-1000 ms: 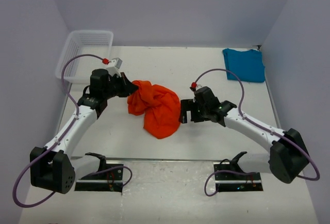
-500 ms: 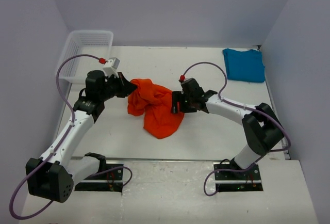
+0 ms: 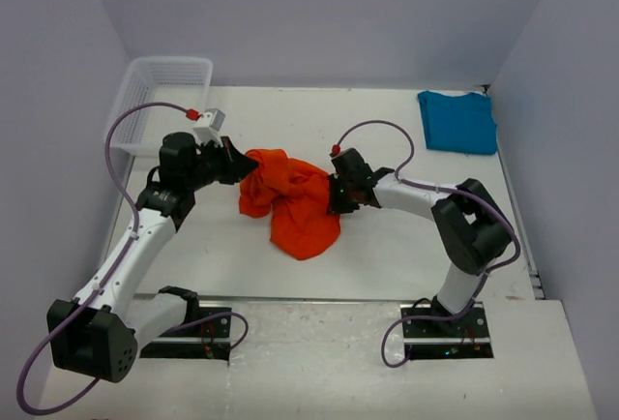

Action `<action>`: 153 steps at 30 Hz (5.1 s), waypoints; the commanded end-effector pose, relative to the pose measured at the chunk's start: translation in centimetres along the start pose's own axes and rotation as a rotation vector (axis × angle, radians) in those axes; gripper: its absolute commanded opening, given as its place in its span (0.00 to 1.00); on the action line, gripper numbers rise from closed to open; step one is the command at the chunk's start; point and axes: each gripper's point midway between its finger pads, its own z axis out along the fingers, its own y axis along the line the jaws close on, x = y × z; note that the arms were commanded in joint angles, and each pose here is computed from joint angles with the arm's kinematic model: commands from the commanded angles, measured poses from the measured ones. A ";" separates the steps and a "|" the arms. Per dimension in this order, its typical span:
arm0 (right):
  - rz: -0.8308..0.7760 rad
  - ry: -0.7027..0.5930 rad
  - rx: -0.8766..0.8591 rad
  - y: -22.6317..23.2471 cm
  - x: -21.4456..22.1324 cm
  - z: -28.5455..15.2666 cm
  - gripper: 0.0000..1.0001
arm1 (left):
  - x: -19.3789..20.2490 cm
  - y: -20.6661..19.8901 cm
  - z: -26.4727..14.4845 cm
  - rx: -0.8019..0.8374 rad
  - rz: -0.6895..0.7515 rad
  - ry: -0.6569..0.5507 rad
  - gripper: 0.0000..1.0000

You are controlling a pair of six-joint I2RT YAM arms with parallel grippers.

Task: Fold and stack the t-shirts
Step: Flatten out the tshirt

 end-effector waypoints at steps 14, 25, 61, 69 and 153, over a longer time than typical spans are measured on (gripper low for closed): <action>-0.006 -0.513 0.348 -3.8 -12.8 -23.7 0.00 | -8.6 -2.5 -5.6 -0.127 0.271 -0.182 0.00; 0.018 -0.768 0.448 -7.8 -16.0 -38.4 0.00 | -10.9 -5.3 -9.1 -0.116 0.308 -0.216 0.00; -0.111 -0.747 -0.076 0.9 -11.4 -38.3 0.29 | -8.5 -9.9 -10.5 0.116 0.343 -0.198 0.00; -0.128 -0.534 -0.059 2.0 -9.1 -27.7 0.74 | -8.9 -16.5 -9.4 0.521 0.287 -0.193 0.00; 0.063 -0.017 0.017 -1.3 10.0 -9.7 0.64 | -1.5 8.9 2.6 -0.365 0.032 0.020 0.00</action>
